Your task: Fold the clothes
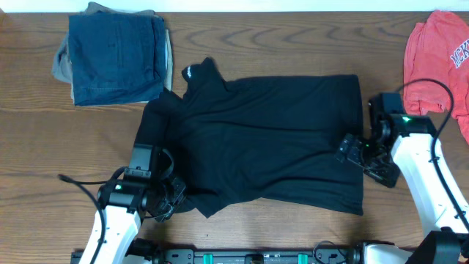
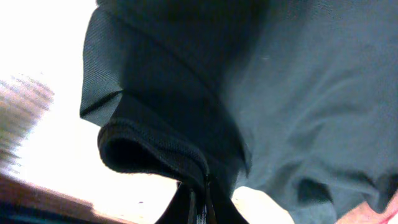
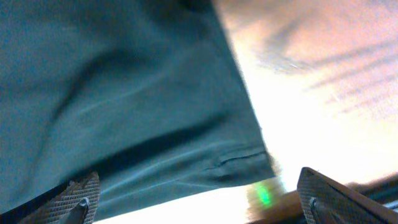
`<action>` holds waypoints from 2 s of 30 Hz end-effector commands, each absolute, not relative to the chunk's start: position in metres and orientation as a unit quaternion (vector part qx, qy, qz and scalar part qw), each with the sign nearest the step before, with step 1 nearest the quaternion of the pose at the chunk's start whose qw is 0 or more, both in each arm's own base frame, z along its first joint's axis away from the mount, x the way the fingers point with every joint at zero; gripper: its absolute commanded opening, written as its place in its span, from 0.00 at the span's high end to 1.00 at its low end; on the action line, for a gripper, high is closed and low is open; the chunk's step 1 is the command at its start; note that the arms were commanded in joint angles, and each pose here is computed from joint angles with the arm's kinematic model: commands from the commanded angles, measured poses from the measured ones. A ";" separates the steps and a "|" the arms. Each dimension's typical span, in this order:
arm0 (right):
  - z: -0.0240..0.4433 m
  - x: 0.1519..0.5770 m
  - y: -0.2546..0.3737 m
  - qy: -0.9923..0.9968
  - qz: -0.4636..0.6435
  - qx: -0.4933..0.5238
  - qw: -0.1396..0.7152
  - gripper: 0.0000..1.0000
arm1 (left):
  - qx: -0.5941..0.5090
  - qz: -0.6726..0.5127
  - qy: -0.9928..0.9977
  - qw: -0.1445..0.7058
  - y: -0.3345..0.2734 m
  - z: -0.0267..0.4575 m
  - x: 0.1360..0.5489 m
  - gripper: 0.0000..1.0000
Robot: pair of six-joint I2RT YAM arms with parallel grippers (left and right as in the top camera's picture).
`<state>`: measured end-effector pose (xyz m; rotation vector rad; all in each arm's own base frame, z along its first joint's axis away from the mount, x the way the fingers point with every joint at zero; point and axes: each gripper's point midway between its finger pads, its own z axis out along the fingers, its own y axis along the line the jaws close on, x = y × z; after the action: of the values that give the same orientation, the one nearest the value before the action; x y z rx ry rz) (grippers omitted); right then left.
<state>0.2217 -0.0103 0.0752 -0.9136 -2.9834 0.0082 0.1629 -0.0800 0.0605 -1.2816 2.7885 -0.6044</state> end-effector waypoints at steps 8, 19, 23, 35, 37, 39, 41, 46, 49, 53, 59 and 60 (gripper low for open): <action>0.044 0.192 -0.021 -0.925 -0.017 -0.375 0.056 0.05 | -0.382 -0.199 0.902 0.036 -0.079 0.070 0.169 0.94; 0.012 0.165 -0.015 -0.898 -0.019 -0.431 0.084 0.07 | -0.379 -0.199 0.903 0.037 -0.079 0.070 0.169 0.94; 0.008 0.155 -0.008 -0.893 -0.028 -0.438 0.098 0.08 | -0.375 -0.199 0.905 0.038 -0.079 0.070 0.169 0.94; 0.009 0.141 -0.008 -0.890 -0.029 -0.449 0.073 0.04 | -0.370 -0.199 0.906 0.041 -0.079 0.071 0.170 0.94; 0.006 0.141 -0.002 -0.889 -0.044 -0.449 0.075 0.04 | -0.370 -0.199 0.906 0.040 -0.079 0.071 0.170 0.94; 0.002 0.140 0.002 -0.885 -0.055 -0.455 0.077 0.04 | -0.370 -0.199 0.907 0.040 -0.079 0.071 0.170 0.94; -0.002 0.136 0.002 -0.874 -0.053 -0.475 0.081 0.05 | -0.370 -0.199 0.906 0.040 -0.079 0.071 0.170 0.94; -0.011 0.135 0.003 -0.869 -0.054 -0.486 0.075 0.11 | -0.370 -0.199 0.907 0.040 -0.079 0.070 0.170 0.94; -0.011 0.136 0.002 -0.869 -0.055 -0.486 0.072 0.17 | -0.370 -0.199 0.907 0.040 -0.079 0.070 0.170 0.94; -0.011 0.141 0.002 -0.870 -0.058 -0.486 0.063 0.34 | -0.370 -0.199 0.906 0.040 -0.079 0.070 0.170 0.94; -0.011 0.141 0.001 -0.870 -0.058 -0.486 0.061 0.49 | -0.369 -0.203 0.906 0.035 -0.081 0.071 0.168 0.94; -0.011 0.141 0.001 -0.870 -0.058 -0.486 0.061 0.53 | -0.368 -0.209 0.906 0.032 -0.083 0.072 0.168 0.94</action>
<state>0.1426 0.0000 -0.0077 -1.4574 -2.6411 -0.1583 0.1646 -0.0793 0.0644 -1.1785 2.7904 -0.6118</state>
